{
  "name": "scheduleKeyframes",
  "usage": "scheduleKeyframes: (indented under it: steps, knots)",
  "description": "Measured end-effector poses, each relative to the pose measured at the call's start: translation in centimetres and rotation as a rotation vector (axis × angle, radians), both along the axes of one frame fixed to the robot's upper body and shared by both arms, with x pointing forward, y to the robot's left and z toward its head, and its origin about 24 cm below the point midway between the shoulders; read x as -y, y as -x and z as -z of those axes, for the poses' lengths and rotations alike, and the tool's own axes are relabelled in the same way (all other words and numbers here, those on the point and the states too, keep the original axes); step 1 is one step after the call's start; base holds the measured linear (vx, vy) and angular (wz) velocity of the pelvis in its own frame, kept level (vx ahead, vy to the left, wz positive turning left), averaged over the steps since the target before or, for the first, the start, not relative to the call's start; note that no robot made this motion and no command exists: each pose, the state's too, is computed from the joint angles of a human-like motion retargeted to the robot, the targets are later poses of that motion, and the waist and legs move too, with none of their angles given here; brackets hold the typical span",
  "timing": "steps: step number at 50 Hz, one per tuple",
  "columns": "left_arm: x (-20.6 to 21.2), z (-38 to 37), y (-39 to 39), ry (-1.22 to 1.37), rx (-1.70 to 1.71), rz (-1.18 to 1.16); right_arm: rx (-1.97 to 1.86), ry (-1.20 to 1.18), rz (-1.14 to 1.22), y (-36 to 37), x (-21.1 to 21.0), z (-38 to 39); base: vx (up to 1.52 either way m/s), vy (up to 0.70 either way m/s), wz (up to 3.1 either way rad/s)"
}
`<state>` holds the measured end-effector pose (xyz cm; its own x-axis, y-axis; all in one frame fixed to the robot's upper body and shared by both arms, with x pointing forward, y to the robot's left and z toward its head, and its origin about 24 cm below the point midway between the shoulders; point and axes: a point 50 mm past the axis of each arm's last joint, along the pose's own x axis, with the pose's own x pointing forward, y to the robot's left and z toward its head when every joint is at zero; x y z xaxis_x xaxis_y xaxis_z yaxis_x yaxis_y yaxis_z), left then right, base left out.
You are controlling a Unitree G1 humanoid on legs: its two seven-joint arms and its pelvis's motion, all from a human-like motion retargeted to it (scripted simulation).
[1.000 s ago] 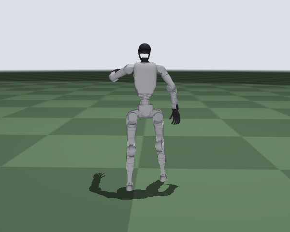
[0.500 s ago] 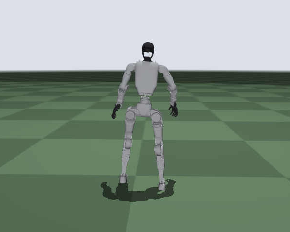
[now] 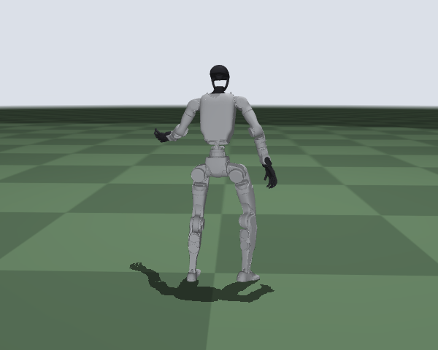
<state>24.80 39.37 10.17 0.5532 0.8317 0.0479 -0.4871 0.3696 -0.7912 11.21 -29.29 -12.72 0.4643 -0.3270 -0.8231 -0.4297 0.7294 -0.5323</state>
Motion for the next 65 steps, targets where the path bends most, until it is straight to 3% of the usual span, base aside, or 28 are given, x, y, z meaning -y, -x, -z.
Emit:
scheduleKeyframes:
  steps: [6, 14, 18, 23, 28, 31, 35, 39, 46, 51, 58, 65]
  knots:
    - [2.8, -12.3, -1.7, -0.614, 0.114, 0.109, -0.038, -0.041, 0.05, 0.9, 1.2, -0.3, 0.26, 0.02, -1.24]
    - [12.4, -19.5, -2.7, -1.446, -0.001, 0.118, -0.102, -0.14, 0.045, 1.0, 1.7, -0.6, 0.31, -0.07, -1.43]
    - [18.1, -17.8, -4.7, -1.742, -0.083, 0.282, -0.055, -0.067, 0.01, 0.2, 1.9, -0.9, 0.3, -0.08, -1.58]
    - [23.9, -9.5, -9.4, -2.111, -0.388, 0.536, 0.037, -0.037, -0.005, -1.2, 1.8, -1.5, 0.28, 0.01, -1.78]
    - [24.0, 1.7, -11.9, -2.436, -0.885, 0.662, 0.169, -0.017, -0.067, -5.2, 0.5, -2.6, 0.24, 0.07, -2.07]
    - [21.1, 6.6, -10.5, -2.352, -1.117, 0.685, 0.276, -0.009, -0.107, -6.9, -0.5, -3.5, 0.27, 0.12, -2.5]
    - [17.2, 9.2, -8.1, -1.961, -1.221, 0.592, 0.413, 0.009, -0.092, -8.2, -0.7, -4.8, 0.27, 0.24, -2.23]
    - [15.4, 11.0, -5.2, -1.359, -1.18, 0.561, 0.411, 0.041, 0.013, -6.7, 0.4, -4.3, 0.28, 0.3, -1.63]
    - [14.0, 16.0, 0.0, -0.044, -0.848, 0.518, 0.135, 0.079, 0.072, -2.0, 0.7, -1.1, 0.2, 0.31, -1.08]
    - [11.6, 19.1, 4.6, 0.569, -0.553, 0.216, 0.085, 0.131, 0.012, -1.0, -0.1, -0.4, 0.08, 0.21, -0.89]
    - [5.1, 16.2, 7.2, 0.646, -0.16, -0.104, 0.141, 0.168, 0.072, -0.1, 0.0, -0.2, 0.03, 0.1, -0.41]
    - [0.2, 2.5, 1.9, 0.217, 0.234, 0.008, 0.018, 0.141, 0.089, 1.7, 0.8, 0.2, 0.06, -0.01, -0.52]
